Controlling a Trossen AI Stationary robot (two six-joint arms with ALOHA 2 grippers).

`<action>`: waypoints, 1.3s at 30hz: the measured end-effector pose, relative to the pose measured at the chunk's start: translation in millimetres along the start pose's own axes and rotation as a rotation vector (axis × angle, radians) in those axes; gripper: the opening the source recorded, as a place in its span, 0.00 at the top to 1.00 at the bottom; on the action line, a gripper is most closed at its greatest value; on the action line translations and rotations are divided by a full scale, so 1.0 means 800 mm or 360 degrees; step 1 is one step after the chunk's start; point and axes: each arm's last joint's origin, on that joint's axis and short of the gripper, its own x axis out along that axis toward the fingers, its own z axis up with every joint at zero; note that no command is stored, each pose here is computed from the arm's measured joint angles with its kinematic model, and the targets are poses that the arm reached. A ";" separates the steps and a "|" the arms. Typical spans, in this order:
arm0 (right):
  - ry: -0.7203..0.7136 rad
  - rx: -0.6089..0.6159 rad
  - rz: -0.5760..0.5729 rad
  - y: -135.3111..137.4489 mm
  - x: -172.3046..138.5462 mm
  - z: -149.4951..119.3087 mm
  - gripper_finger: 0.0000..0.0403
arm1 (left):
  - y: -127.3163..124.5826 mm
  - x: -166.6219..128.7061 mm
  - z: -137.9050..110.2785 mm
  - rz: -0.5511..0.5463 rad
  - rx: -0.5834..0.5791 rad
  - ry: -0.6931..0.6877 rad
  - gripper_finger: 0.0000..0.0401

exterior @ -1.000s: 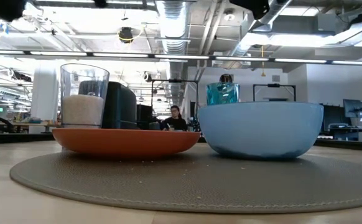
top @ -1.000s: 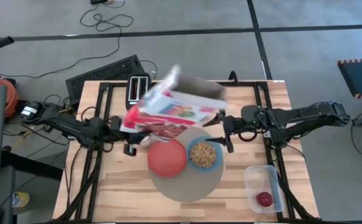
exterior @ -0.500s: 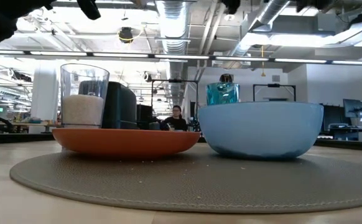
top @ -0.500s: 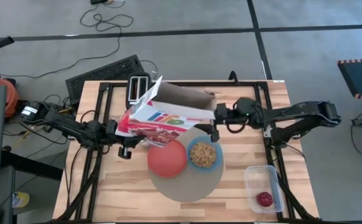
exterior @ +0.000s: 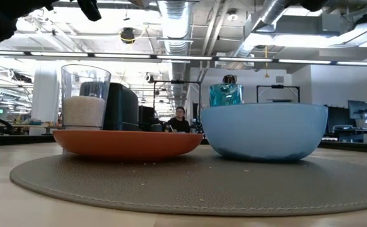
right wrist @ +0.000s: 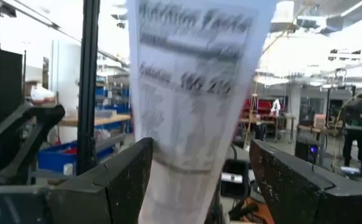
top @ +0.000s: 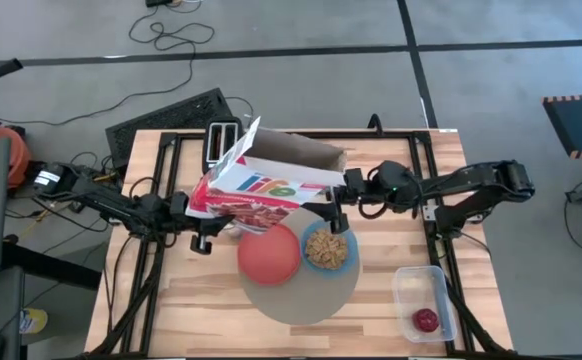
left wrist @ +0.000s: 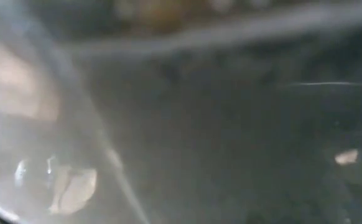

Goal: Arrange a breakfast setting
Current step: Pour the cereal from the cereal box into the bowl

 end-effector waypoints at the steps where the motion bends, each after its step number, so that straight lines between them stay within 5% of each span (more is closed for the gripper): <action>1: 0.0006 0.0003 0.0012 0.001 0.003 -0.002 0.26 | 0.000 0.000 0.000 0.0014 0.0001 0.0001 0.66; 19: 0.0038 0.0082 -0.0008 -0.005 0.042 -0.016 0.28 | 0.003 0.000 -0.004 0.0111 0.0117 0.0061 0.66; 33: 0.0044 0.0052 -0.0009 -0.005 0.042 -0.017 0.71 | 0.002 0.000 -0.005 0.0092 0.0050 0.0063 0.65; 39: 0.0103 -0.0040 0.0001 -0.001 0.033 0.001 0.76 | 0.002 -0.001 -0.007 0.0099 -0.0007 0.0106 0.52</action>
